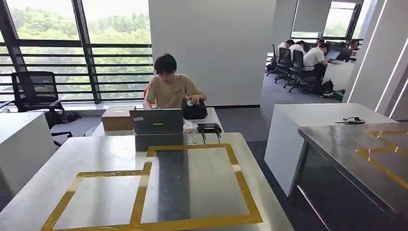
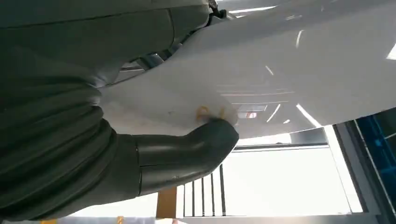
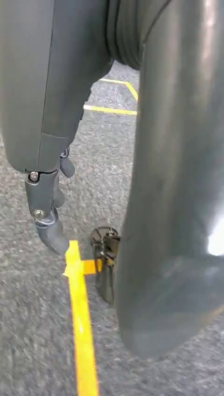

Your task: Take the parts from the cabinet and place them on the table.

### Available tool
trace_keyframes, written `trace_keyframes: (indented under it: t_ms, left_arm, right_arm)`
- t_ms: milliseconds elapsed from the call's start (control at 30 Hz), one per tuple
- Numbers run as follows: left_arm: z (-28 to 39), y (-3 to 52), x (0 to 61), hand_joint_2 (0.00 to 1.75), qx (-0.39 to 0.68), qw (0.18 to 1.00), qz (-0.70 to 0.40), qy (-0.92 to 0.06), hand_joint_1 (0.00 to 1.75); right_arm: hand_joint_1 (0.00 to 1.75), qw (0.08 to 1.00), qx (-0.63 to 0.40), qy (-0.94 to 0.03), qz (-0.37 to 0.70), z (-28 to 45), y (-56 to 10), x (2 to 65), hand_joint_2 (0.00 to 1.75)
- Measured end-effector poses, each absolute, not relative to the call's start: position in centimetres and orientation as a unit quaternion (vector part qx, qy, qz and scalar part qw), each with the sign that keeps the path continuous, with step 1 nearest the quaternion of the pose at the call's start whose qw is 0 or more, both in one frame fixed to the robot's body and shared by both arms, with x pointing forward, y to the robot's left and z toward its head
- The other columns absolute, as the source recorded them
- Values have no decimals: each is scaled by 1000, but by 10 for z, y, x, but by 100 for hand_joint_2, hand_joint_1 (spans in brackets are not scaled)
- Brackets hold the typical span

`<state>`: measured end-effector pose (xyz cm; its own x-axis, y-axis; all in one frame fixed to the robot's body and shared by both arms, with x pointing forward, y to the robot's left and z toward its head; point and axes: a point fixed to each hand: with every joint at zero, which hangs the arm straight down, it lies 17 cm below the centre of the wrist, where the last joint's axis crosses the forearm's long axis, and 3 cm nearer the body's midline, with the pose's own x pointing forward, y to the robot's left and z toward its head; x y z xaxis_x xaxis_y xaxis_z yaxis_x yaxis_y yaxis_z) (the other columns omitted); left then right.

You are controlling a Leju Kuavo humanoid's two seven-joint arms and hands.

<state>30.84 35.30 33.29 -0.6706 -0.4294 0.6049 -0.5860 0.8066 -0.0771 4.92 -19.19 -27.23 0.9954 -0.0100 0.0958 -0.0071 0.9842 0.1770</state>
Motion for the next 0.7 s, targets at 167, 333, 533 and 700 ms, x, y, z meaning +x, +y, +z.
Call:
trace_keyframes:
  t_ms: [167, 333, 533, 700]
  left_arm:
    - [324, 354, 316, 175, 278, 309, 133, -900, 175]
    - [315, 358, 328, 175, 278, 328, 130, -894, 175]
    - [301, 370, 348, 175, 294, 347, 116, -883, 175]
    - [289, 376, 354, 175, 300, 362, 109, -876, 175]
  right_arm:
    - [0, 995, 89, -45, 2, -273, -192, 45, 0]
    - [0, 995, 88, -41, 3, -273, -193, 43, 0]
    - [0, 995, 88, -44, 4, -273, -193, 47, 0]
    - [0, 995, 89, -38, 4, -273, -190, 41, 0]
